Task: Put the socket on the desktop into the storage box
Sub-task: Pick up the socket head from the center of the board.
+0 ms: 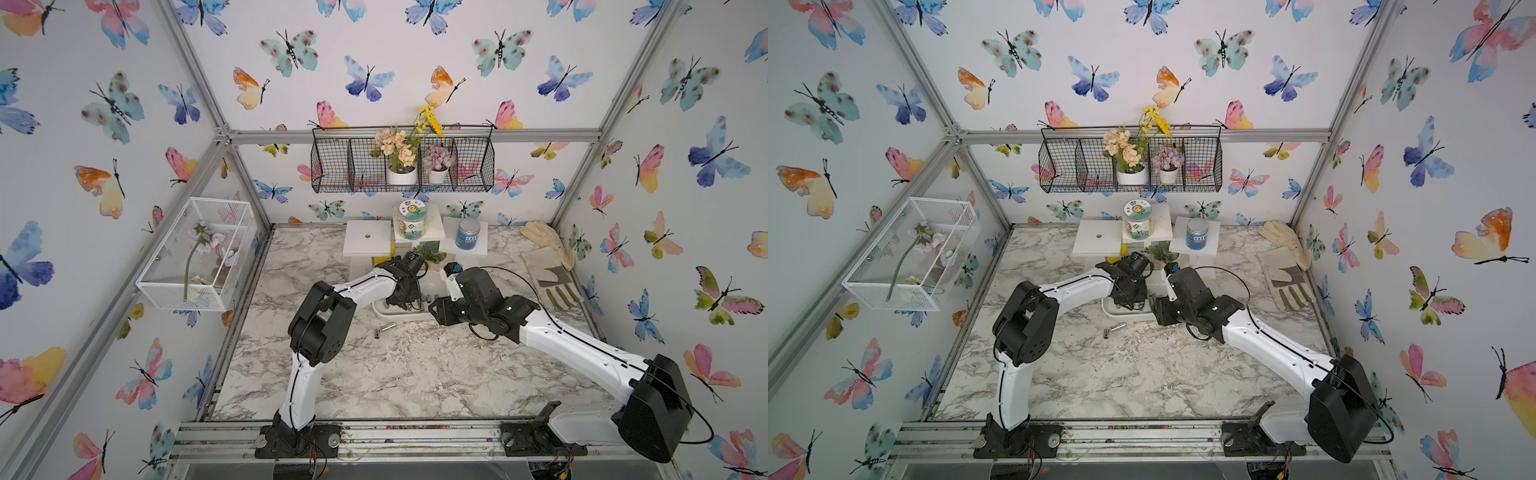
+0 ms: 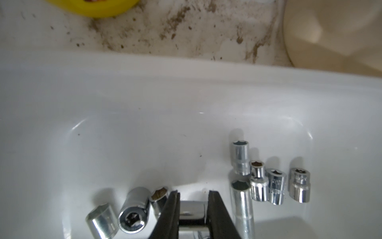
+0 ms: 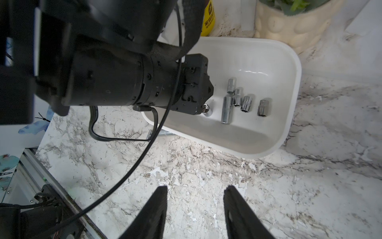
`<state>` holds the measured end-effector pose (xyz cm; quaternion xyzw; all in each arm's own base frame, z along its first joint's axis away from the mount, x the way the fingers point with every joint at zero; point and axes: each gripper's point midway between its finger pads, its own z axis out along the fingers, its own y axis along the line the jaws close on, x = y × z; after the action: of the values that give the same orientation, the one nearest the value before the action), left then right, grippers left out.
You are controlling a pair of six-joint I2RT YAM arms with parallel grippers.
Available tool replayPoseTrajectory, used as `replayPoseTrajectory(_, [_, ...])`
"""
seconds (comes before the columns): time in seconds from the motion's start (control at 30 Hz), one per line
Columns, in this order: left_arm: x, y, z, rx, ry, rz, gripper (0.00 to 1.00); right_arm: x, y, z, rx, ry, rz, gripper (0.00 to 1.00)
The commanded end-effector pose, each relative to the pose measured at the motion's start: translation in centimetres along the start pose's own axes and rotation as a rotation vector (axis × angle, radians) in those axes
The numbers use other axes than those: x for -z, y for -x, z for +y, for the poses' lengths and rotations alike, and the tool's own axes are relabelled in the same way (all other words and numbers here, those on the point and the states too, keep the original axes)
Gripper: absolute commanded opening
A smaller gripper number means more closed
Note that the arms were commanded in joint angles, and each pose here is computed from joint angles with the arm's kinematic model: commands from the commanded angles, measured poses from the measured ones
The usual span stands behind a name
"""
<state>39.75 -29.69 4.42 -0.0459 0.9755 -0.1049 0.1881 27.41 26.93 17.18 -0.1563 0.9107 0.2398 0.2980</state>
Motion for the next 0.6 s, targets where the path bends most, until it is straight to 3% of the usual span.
replayPoseTrajectory(0.0, [-0.4, 0.2, -0.2, -0.022, 0.017, -0.008, 0.23, -0.2, -0.7, -1.3, -0.018, -0.05, 0.018, 0.5])
replayPoseTrajectory(0.23, [0.3, 0.4, -0.3, -0.018, 0.01, -0.021, 0.44, 0.0, -0.9, -1.5, -0.019, -0.058, 0.015, 0.5])
replayPoseTrajectory(0.57, [4.4, -0.2, 0.1, -0.012, -0.016, -0.066, 0.51, -0.7, -0.1, -0.5, 0.011, -0.018, 0.015, 0.5])
